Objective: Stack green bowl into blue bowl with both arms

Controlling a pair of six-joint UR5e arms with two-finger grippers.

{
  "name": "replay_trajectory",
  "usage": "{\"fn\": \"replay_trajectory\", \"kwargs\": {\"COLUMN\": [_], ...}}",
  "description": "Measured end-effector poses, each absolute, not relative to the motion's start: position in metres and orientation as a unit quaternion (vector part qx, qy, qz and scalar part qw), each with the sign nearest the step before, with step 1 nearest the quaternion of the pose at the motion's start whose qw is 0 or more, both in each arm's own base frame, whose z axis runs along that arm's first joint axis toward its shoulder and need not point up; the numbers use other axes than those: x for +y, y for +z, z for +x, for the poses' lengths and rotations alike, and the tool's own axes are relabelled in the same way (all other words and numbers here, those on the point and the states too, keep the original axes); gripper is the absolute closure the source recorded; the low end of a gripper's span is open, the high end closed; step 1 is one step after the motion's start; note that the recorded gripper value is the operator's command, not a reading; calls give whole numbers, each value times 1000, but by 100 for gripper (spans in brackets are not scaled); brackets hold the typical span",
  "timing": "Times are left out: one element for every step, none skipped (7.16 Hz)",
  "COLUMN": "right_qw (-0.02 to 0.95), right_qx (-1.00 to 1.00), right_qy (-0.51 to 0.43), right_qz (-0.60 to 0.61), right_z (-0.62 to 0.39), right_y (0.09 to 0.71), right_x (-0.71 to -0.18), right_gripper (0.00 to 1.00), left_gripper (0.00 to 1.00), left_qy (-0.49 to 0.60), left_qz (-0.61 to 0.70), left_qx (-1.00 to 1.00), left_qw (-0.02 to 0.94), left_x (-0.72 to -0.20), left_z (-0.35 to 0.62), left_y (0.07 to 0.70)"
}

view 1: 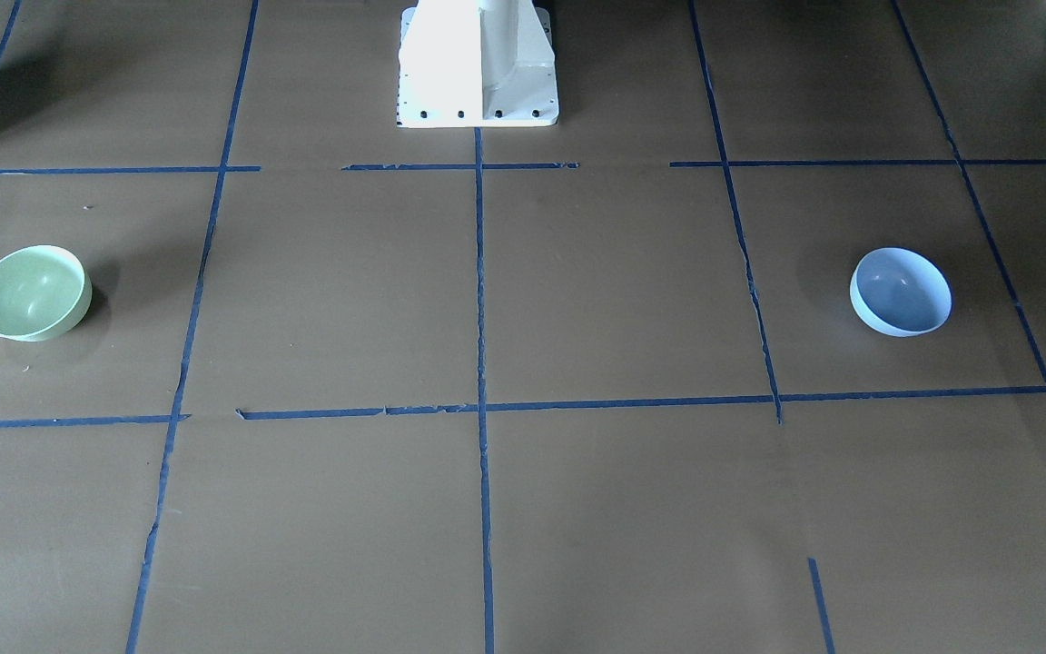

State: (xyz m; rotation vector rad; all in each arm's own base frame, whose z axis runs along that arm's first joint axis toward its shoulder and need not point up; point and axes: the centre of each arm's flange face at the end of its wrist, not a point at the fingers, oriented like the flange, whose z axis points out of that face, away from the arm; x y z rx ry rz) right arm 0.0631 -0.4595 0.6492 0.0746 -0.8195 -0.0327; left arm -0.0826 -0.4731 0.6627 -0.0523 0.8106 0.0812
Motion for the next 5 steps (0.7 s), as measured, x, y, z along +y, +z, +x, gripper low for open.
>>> {"fn": "replay_trajectory", "kwargs": {"right_qw": [916, 916, 916, 916, 916], "right_qx": [-398, -398, -398, -398, -398], "right_qy": [-17, -17, -17, -17, -17], "right_qz": [38, 39, 39, 40, 40], "right_z": [63, 63, 63, 63, 63], "right_y": [647, 646, 645, 645, 644], "right_x": [-459, -459, -459, -459, -459], "right_gripper": [0, 0, 0, 0, 0], "left_gripper": [0, 0, 0, 0, 0], "left_qy": [39, 40, 40, 40, 40], "left_qz": [-26, -25, -25, -24, -24], "left_qx": [394, 394, 394, 394, 394], "left_qw": [918, 918, 918, 918, 918], "left_x": [-473, -473, -474, -474, -474], "left_z": [-83, -83, -83, -83, -83], "left_y": [663, 662, 662, 662, 661]}}
